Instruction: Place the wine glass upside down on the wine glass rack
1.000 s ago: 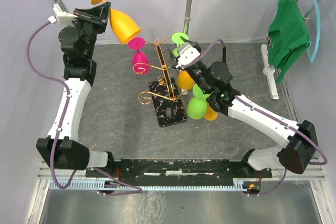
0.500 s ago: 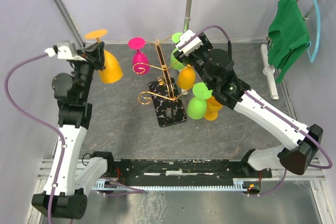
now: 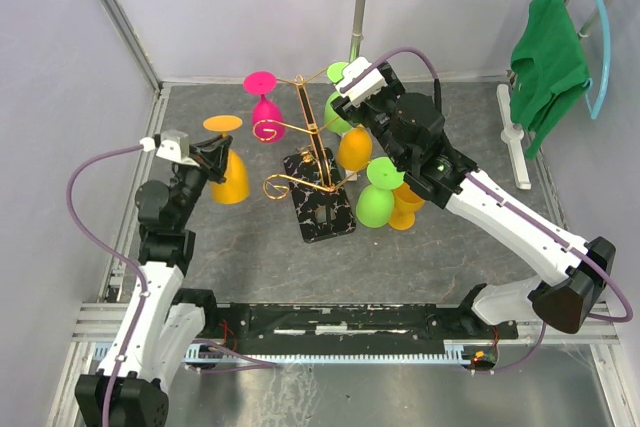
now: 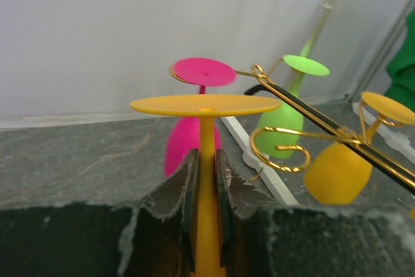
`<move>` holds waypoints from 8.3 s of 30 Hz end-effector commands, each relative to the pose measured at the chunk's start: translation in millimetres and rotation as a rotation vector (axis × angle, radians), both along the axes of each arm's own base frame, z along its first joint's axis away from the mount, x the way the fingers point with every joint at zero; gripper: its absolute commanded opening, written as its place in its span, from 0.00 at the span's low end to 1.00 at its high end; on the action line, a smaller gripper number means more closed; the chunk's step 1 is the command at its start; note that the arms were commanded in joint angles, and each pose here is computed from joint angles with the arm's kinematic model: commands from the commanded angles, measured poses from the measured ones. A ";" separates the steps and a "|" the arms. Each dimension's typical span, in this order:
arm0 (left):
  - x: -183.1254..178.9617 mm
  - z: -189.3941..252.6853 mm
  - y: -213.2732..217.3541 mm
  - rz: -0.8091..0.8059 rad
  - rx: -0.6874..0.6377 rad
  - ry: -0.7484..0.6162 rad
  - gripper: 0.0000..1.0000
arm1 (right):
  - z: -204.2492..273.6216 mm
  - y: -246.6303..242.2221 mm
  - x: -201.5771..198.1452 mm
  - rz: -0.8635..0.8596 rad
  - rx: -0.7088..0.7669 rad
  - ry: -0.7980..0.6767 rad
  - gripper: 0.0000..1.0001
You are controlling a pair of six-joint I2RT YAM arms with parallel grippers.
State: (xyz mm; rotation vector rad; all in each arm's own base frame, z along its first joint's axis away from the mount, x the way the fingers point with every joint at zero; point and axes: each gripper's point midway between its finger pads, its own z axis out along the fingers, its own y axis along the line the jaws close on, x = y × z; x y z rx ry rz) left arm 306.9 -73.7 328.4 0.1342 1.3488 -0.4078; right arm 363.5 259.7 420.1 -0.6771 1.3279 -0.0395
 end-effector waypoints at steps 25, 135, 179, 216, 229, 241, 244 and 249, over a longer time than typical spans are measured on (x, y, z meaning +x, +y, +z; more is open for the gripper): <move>-10.2 -10.7 -66.7 -0.282 -0.015 -0.241 0.03 | 5.8 -5.0 -1.8 -0.006 0.041 -0.009 0.72; 40.4 -87.2 47.0 0.303 0.020 0.358 0.85 | -121.7 -196.8 -9.8 -0.538 0.369 0.722 0.79; 107.8 19.4 68.6 0.414 -0.172 0.312 0.96 | -260.2 -170.8 -67.8 -0.482 0.353 1.148 0.45; 136.0 92.5 37.9 0.286 -0.777 0.392 1.00 | 122.6 -139.4 3.3 0.025 0.469 0.012 0.01; 129.5 127.9 21.3 0.166 -1.153 0.444 0.99 | 125.6 -19.4 30.1 0.287 0.415 -0.245 0.01; 127.2 113.3 4.2 0.060 -1.297 0.519 0.97 | 97.4 63.3 50.9 0.386 0.450 -0.288 0.01; 125.4 109.9 3.3 0.052 -1.315 0.520 0.96 | 90.3 80.8 54.3 0.399 0.432 -0.294 0.01; 124.7 109.0 -3.0 0.024 -1.311 0.533 0.94 | 81.9 105.3 52.5 0.426 0.413 -0.294 0.01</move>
